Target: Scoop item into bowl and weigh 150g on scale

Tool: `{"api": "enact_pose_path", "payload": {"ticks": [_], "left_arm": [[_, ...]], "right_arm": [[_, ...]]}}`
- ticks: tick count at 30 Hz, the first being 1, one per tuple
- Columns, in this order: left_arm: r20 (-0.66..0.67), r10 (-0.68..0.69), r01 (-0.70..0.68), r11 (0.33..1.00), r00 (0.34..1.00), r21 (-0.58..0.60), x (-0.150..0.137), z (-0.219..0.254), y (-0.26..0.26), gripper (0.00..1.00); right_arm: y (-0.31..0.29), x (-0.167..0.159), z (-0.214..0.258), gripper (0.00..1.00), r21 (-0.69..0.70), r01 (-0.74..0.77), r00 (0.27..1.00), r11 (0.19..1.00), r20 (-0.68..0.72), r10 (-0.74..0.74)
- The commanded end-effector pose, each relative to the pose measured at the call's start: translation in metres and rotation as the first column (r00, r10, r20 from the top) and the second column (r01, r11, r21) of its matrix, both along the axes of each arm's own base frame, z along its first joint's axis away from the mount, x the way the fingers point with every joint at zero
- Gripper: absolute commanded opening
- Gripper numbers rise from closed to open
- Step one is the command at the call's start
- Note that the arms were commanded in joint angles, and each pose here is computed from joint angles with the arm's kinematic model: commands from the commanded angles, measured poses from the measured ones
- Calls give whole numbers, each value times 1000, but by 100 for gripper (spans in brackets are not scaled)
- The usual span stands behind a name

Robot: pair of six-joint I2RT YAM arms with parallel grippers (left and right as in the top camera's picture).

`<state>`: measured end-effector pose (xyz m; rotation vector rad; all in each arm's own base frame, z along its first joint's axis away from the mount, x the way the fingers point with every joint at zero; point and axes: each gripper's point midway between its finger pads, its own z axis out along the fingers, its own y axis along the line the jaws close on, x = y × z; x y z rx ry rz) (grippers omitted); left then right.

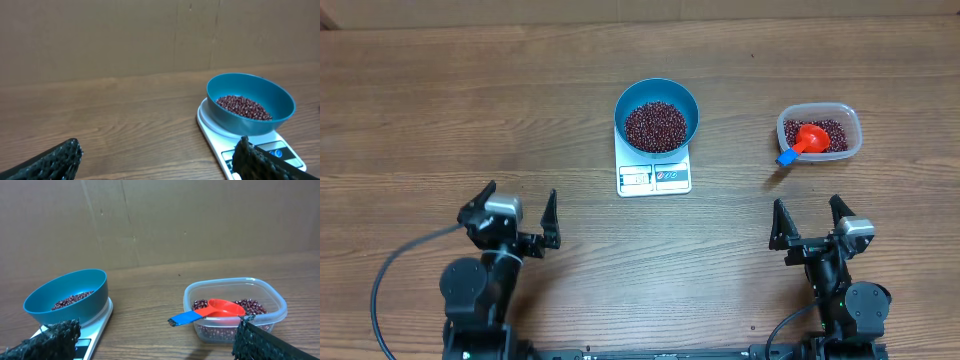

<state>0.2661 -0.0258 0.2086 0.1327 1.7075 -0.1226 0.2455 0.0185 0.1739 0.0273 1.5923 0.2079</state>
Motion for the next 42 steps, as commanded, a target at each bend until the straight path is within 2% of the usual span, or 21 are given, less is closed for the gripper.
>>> {"api": "enact_pose_path", "payload": {"ticks": [1, 12, 16, 42], "left_arm": [[51, 24, -27, 997, 998, 66, -8, -8, 6, 100], [85, 45, -52, 996, 995, 78, -17, -42, 10, 100], [48, 45, -48, 996, 998, 75, -20, -59, 9, 100], [77, 40, -46, 996, 996, 71, -20, -52, 8, 100]], "right_arm": [[0, 0, -2, 100, 1, 5, 1000, 1000, 4, -5], [0, 0, -2, 100, 1, 5, 1000, 1000, 4, -5], [0, 0, -2, 100, 1, 5, 1000, 1000, 4, -5], [0, 0, -2, 100, 1, 5, 1000, 1000, 4, -5]]}}
